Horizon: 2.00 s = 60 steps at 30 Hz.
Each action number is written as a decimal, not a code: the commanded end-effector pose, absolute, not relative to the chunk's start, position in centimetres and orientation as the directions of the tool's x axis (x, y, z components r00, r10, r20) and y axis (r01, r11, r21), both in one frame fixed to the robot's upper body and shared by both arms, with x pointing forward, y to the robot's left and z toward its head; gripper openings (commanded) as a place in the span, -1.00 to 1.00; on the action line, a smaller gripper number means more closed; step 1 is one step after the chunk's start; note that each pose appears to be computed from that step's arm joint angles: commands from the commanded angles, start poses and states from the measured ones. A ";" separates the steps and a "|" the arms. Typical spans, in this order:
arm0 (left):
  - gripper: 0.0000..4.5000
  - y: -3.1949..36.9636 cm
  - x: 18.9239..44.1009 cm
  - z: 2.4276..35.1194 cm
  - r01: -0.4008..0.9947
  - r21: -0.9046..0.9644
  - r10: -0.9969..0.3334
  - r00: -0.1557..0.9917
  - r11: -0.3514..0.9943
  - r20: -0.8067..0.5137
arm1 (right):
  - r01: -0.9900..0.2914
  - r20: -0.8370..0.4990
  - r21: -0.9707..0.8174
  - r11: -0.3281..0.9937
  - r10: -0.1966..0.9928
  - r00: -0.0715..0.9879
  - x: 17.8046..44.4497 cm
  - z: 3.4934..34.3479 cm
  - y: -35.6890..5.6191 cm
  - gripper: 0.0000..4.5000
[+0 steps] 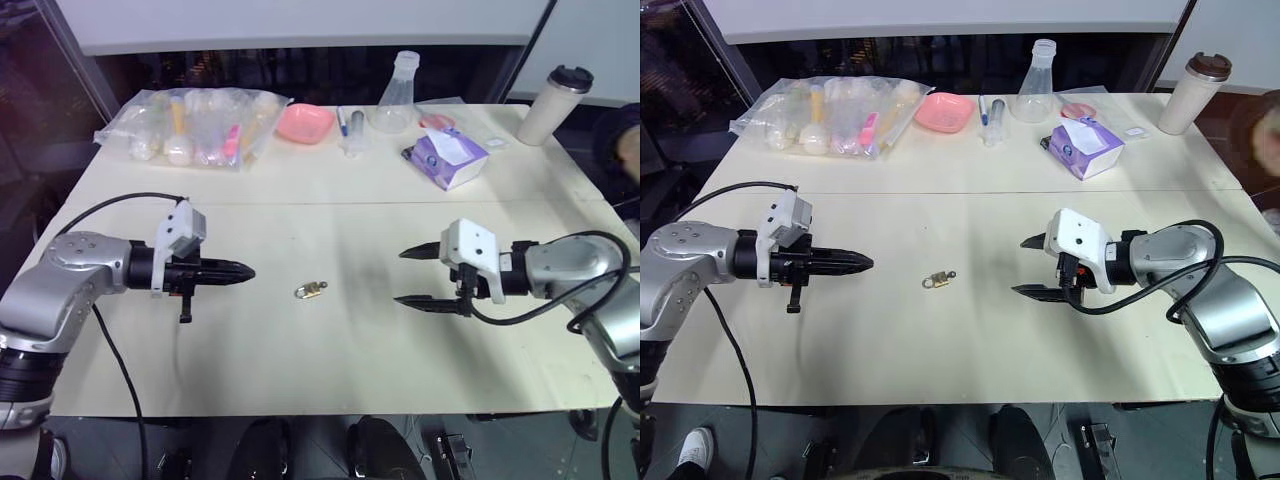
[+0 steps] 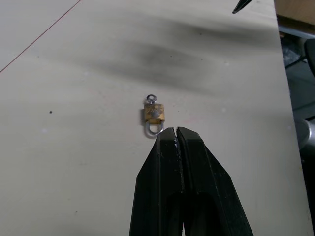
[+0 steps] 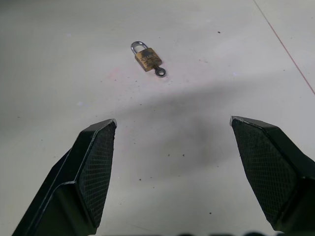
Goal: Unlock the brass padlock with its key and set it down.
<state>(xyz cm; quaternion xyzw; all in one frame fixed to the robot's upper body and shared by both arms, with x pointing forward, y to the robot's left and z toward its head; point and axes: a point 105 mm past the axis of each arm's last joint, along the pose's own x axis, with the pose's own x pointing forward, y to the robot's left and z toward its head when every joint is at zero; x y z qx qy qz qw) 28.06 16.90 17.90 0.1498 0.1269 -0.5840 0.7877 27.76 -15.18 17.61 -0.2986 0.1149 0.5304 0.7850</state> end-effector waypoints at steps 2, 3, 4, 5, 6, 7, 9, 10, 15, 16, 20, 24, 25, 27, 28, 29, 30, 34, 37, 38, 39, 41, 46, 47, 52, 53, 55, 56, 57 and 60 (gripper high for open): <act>-1.00 17.1 28.3 18.8 0.950 0.159 -0.879 0.311 0.270 -0.361 | -0.897 -0.471 -0.380 0.227 0.786 0.399 27.5 18.7 -14.4 0.70; -1.00 17.2 28.2 18.7 0.949 0.158 -0.878 0.313 0.273 -0.361 | -0.896 -0.476 -0.383 0.225 0.784 0.400 27.6 18.6 -14.4 0.70; -1.00 17.2 27.9 18.5 0.952 0.147 -0.882 0.304 0.268 -0.360 | -0.894 -0.481 -0.388 0.226 0.777 0.405 27.7 18.5 -14.6 0.70; -1.00 17.1 27.7 18.3 0.954 0.141 -0.882 0.300 0.266 -0.364 | -0.890 -0.484 -0.394 0.229 0.772 0.413 27.9 18.5 -14.7 0.70; -1.00 17.1 27.5 18.2 0.955 0.138 -0.881 0.296 0.263 -0.369 | -0.888 -0.484 -0.398 0.232 0.769 0.418 28.0 18.5 -14.8 0.70; -1.00 17.1 27.4 18.0 0.955 0.141 -0.879 0.295 0.261 -0.375 | -0.887 -0.482 -0.398 0.233 0.770 0.418 28.0 18.5 -14.7 0.70; -1.00 17.1 27.5 17.8 0.952 0.148 -0.875 0.306 0.269 -0.375 | -0.889 -0.469 -0.394 0.234 0.780 0.414 27.9 18.8 -14.5 0.70; -1.00 17.0 27.7 17.8 0.950 0.149 -0.875 0.312 0.275 -0.370 | -0.889 -0.468 -0.394 0.234 0.781 0.413 28.0 18.8 -14.5 0.70; -1.00 16.9 28.5 17.7 0.939 0.177 -0.868 0.341 0.295 -0.361 | -0.888 -0.481 -0.406 0.217 0.775 0.409 28.1 18.7 -14.3 0.70; -1.00 17.0 28.6 17.5 0.938 0.182 -0.864 0.344 0.296 -0.369 | -0.887 -0.480 -0.409 0.214 0.776 0.409 28.1 18.7 -14.3 0.70; -1.00 17.3 28.6 16.9 0.935 0.193 -0.851 0.351 0.297 -0.390 | -0.877 -0.479 -0.425 0.222 0.767 0.426 28.3 18.7 -14.3 0.70; -1.00 17.5 28.7 16.7 0.935 0.188 -0.851 0.351 0.300 -0.390 | -0.878 -0.480 -0.426 0.218 0.769 0.423 28.0 18.5 -14.1 0.70; -1.00 17.5 28.8 16.7 0.935 0.185 -0.851 0.351 0.301 -0.389 | -0.879 -0.480 -0.425 0.216 0.770 0.421 28.0 18.5 -14.1 0.70; -1.00 17.3 29.3 16.8 0.934 0.171 -0.861 0.356 0.314 -0.363 | -0.877 -0.481 -0.427 0.222 0.765 0.428 27.9 18.4 -14.1 0.70; -0.89 17.0 29.7 17.0 0.931 0.172 -0.866 0.364 0.323 -0.343 | -0.872 -0.481 -0.435 0.225 0.760 0.437 27.9 18.5 -14.2 0.72; -0.76 16.7 30.1 17.0 0.927 0.174 -0.868 0.372 0.331 -0.331 | -0.869 -0.476 -0.438 0.229 0.761 0.441 27.8 18.6 -14.1 0.72; -0.64 16.4 30.3 16.9 0.927 0.176 -0.869 0.372 0.331 -0.325 | -0.868 -0.472 -0.439 0.233 0.762 0.444 27.7 18.8 -14.1 0.72; 0.18 14.2 31.0 15.4 0.941 0.183 -0.880 0.332 0.284 -0.339 | -0.862 -0.466 -0.444 0.243 0.759 0.454 27.5 18.8 -13.9 0.72; 0.80 12.3 31.9 13.7 0.951 0.182 -0.884 0.300 0.249 -0.358 | -0.852 -0.455 -0.454 0.262 0.753 0.475 27.4 19.0 -13.8 0.72; 0.99 11.8 32.1 13.2 0.954 0.190 -0.883 0.288 0.231 -0.371 | -0.850 -0.455 -0.454 0.267 0.751 0.479 27.3 19.0 -13.9 0.72; 0.99 11.2 32.2 12.7 0.959 0.187 -0.885 0.272 0.215 -0.377 | -0.848 -0.455 -0.454 0.272 0.748 0.484 27.2 18.9 -13.9 0.72; 0.99 10.2 32.1 11.7 0.971 0.169 -0.894 0.225 0.171 -0.388 | -0.843 -0.455 -0.457 0.285 0.739 0.496 27.0 18.8 -14.0 0.72; 0.99 9.4 33.9 9.6 0.947 0.259 -0.852 0.288 0.188 -0.437 | -0.836 -0.454 -0.455 0.305 0.729 0.513 26.4 18.6 -14.1 0.72; 0.99 9.2 34.2 9.5 0.944 0.262 -0.851 0.301 0.201 -0.430 | -0.834 -0.454 -0.457 0.309 0.725 0.517 26.3 18.6 -14.1 0.72; 0.99 8.3 35.2 7.9 0.931 0.290 -0.825 0.338 0.222 -0.452 | -0.820 -0.452 -0.464 0.334 0.707 0.544 25.9 18.6 -14.4 0.72; 0.99 8.1 35.2 7.7 0.933 0.282 -0.825 0.336 0.224 -0.454 | -0.819 -0.451 -0.466 0.335 0.706 0.546 25.9 18.7 -14.4 0.72; 0.74 7.8 35.2 7.5 0.939 0.269 -0.833 0.320 0.214 -0.452 | -0.817 -0.449 -0.467 0.338 0.705 0.549 25.9 18.7 -14.4 0.72; 0.61 7.7 35.2 7.4 0.939 0.268 -0.832 0.319 0.214 -0.453 | -0.817 -0.449 -0.468 0.338 0.704 0.549 25.9 18.7 -14.4 0.72; 0.41 7.7 35.2 7.4 0.940 0.270 -0.832 0.317 0.210 -0.455 | -0.816 -0.449 -0.469 0.339 0.704 0.550 25.9 18.7 -14.4 0.72; -0.16 7.8 35.1 7.2 0.942 0.270 -0.829 0.308 0.198 -0.467 | -0.815 -0.449 -0.472 0.337 0.703 0.551 26.0 18.7 -14.4 0.72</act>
